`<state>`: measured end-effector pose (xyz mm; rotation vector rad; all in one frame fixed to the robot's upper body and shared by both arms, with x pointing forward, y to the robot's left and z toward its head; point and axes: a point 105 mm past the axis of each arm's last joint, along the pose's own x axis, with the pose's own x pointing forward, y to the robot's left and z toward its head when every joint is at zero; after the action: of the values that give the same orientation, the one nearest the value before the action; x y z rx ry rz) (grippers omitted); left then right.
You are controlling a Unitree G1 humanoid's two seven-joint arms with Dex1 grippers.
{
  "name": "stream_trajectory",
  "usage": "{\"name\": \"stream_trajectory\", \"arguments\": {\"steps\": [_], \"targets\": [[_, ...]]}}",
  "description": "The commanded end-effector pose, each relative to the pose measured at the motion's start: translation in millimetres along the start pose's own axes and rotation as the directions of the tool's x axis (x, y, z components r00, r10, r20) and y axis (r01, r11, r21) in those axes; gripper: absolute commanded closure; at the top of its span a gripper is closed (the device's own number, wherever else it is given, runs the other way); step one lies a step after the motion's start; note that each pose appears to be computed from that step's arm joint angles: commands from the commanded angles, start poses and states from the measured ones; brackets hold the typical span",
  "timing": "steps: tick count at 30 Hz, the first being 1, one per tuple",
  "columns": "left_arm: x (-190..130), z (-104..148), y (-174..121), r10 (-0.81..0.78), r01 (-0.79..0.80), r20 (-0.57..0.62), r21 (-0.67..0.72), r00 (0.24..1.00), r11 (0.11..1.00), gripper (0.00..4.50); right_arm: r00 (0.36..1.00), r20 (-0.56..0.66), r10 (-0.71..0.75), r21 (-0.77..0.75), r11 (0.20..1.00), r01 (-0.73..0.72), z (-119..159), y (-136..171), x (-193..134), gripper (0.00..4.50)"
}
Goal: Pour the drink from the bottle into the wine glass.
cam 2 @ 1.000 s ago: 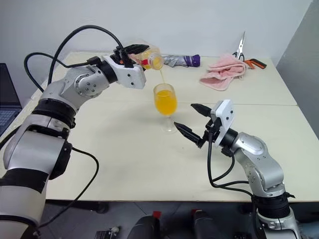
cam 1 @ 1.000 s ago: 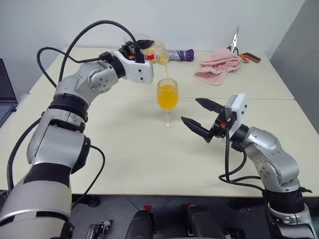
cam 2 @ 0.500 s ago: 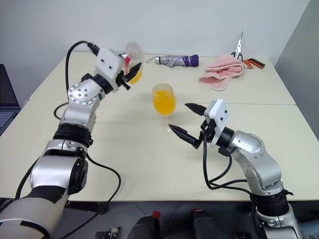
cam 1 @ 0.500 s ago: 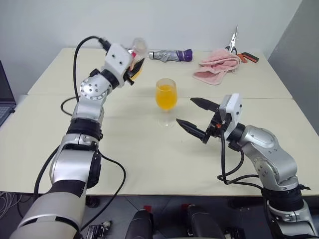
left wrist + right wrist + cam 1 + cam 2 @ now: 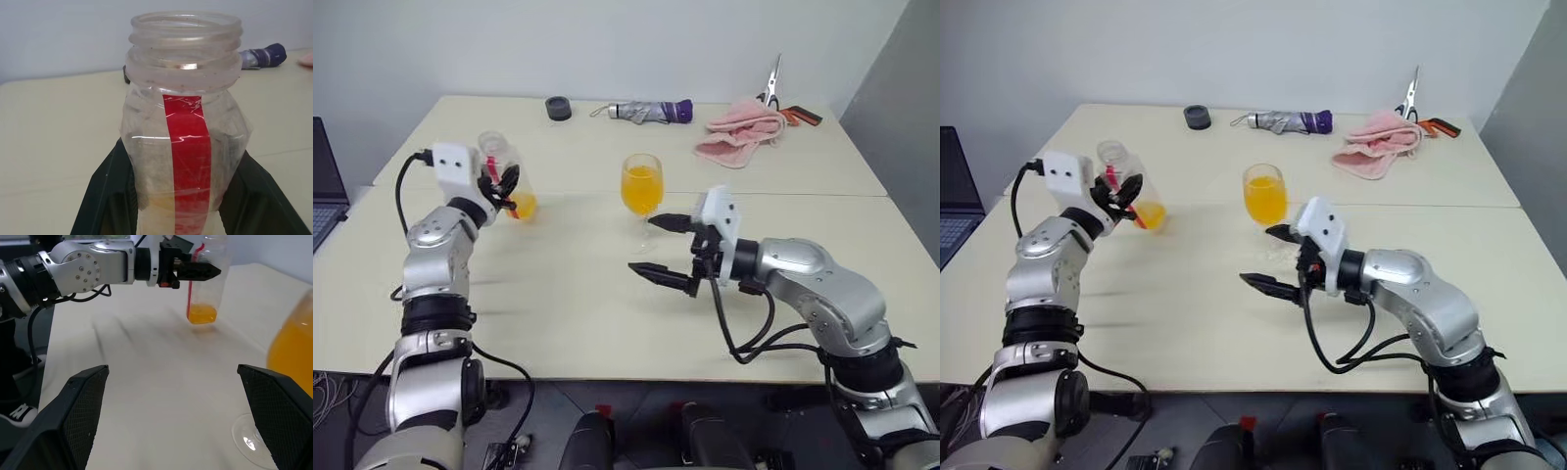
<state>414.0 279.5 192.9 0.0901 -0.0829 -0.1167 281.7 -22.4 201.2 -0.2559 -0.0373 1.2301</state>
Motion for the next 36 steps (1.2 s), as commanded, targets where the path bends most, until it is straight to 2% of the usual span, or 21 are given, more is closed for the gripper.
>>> {"name": "stream_trajectory", "arguments": {"steps": [1, 11, 12, 17, 19, 29, 36], "targets": [[-7.3, 9.5, 14.6, 0.048, -0.048, 0.029, -0.009, 0.998, 0.999, 2.84, 1.0, 0.024, 0.013, -0.067, 0.998, -0.011, 7.2, 1.2, 5.6, 0.0], [-12.4, -18.4, 25.2, 0.065, -0.067, -0.036, -0.051, 0.997, 0.996, 2.84, 0.998, 0.066, -0.01, -0.076, 0.997, 0.015, 16.9, -2.6, 12.2, 0.0], [-12.5, -19.1, 26.5, 0.07, -0.072, -0.035, -0.052, 0.997, 0.996, 2.1, 0.998, 0.067, -0.011, -0.077, 0.997, 0.017, 17.6, -2.9, 12.5, 0.0], [-12.0, -21.0, 27.0, 0.071, -0.072, -0.029, -0.055, 0.997, 0.996, 0.54, 0.997, 0.07, -0.018, -0.078, 0.997, 0.024, 21.6, -3.9, 12.5, 0.0], [-12.1, -21.4, 26.7, 0.069, -0.07, -0.027, -0.048, 0.997, 0.996, 0.04, 0.997, 0.072, -0.021, -0.077, 0.997, 0.027, 22.6, -4.1, 12.2, 0.0], [-24.3, -19.6, 22.4, 0.073, -0.074, 0.026, 0.056, 0.997, 0.996, 0.04, 0.995, 0.075, -0.071, -0.133, 0.988, 0.08, 4.5, -6.5, 3.0, 0.0], [-45.8, -20.8, 19.1, 0.089, -0.09, 0.059, 0.013, 0.994, 0.996, 0.04, 0.973, 0.081, -0.217, -0.134, 0.965, 0.226, -23.9, -22.0, -19.6, 0.0]]}}
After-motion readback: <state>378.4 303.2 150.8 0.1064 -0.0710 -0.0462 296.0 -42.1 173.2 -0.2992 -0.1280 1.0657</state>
